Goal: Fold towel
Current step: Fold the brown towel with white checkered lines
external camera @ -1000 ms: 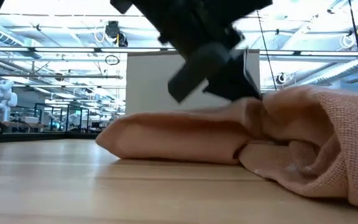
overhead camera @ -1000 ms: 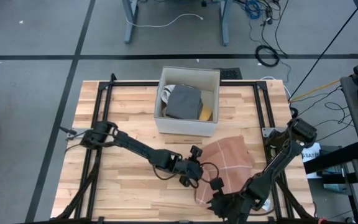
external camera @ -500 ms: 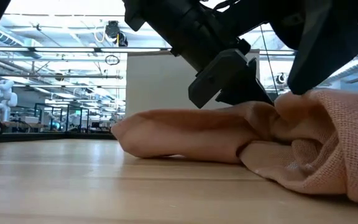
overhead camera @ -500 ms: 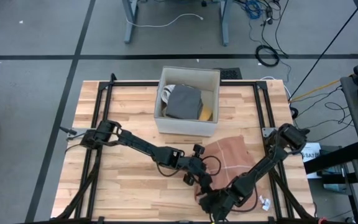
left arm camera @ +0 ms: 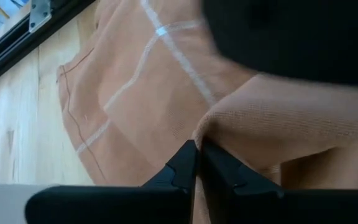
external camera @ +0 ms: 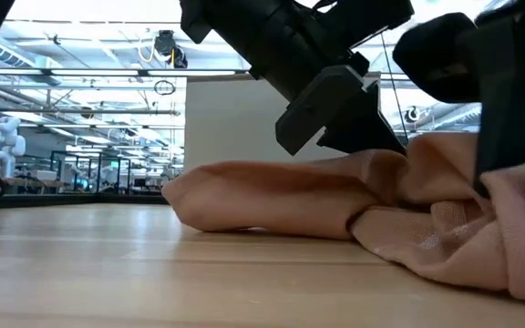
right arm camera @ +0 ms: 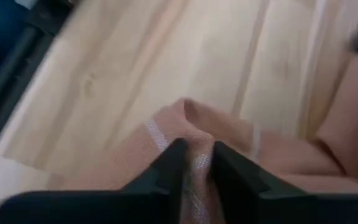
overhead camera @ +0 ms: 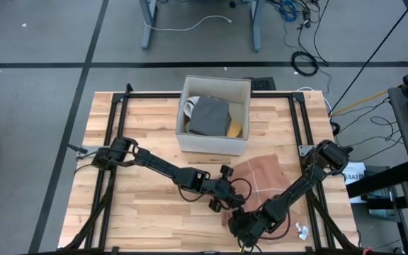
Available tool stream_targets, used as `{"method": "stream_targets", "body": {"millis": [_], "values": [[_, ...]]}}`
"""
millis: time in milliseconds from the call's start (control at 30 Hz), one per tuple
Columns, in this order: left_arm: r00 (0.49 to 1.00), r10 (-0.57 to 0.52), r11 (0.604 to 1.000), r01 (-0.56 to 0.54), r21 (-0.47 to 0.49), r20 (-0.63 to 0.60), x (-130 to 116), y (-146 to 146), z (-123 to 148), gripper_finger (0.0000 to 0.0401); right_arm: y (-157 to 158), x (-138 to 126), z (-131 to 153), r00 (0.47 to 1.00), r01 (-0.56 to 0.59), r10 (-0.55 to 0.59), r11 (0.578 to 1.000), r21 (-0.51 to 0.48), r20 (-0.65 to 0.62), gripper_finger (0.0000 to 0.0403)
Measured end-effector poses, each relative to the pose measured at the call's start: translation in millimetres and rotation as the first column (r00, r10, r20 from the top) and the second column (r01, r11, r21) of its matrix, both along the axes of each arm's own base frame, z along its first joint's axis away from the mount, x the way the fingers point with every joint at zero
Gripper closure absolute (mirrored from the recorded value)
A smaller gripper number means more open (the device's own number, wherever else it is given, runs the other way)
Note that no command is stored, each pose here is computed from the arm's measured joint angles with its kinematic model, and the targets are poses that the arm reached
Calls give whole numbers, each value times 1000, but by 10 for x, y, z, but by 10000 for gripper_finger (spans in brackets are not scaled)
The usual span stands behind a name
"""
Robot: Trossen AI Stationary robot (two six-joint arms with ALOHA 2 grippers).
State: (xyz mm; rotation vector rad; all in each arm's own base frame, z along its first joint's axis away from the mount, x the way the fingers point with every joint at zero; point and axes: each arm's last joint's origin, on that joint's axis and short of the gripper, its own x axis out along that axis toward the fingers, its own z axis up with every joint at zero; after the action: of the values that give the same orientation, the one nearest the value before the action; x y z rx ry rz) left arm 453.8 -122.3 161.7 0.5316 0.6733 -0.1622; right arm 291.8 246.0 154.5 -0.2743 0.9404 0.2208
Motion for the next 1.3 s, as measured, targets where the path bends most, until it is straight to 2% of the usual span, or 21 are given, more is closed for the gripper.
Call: {"method": "stream_targets", "body": {"millis": [167,300,533,700,867,967,1100,1200,1300], "values": [[1000,18,1000,-18,20,-9,-9,9,-8,373,4,-73,-29,998,23,-24,1000,-19,-50,393],[998,63,996,-62,67,-23,-34,32,5,373,99,-176,-15,998,30,-30,1000,3,-56,397],[994,108,991,-105,87,-29,-70,48,69,373,277,-380,66,999,1,0,1000,31,-38,401],[984,180,971,-178,159,-3,-78,65,74,373,323,-511,39,995,33,-30,999,31,-94,401],[985,173,964,-169,205,0,-107,-19,85,373,337,-556,33,994,47,-46,999,16,-95,402],[989,148,980,-147,134,1,-105,-137,165,373,338,-557,33,995,48,-47,999,15,-93,402],[999,19,998,-21,-60,-37,-141,-384,240,373,334,-560,32,994,51,-50,999,12,-96,402],[990,-130,975,119,-189,-49,-196,-594,261,373,335,-563,32,994,51,-50,999,10,-95,403],[975,-220,957,212,-199,-20,-231,-793,218,373,334,-562,31,994,48,-47,999,7,-94,403]]}}
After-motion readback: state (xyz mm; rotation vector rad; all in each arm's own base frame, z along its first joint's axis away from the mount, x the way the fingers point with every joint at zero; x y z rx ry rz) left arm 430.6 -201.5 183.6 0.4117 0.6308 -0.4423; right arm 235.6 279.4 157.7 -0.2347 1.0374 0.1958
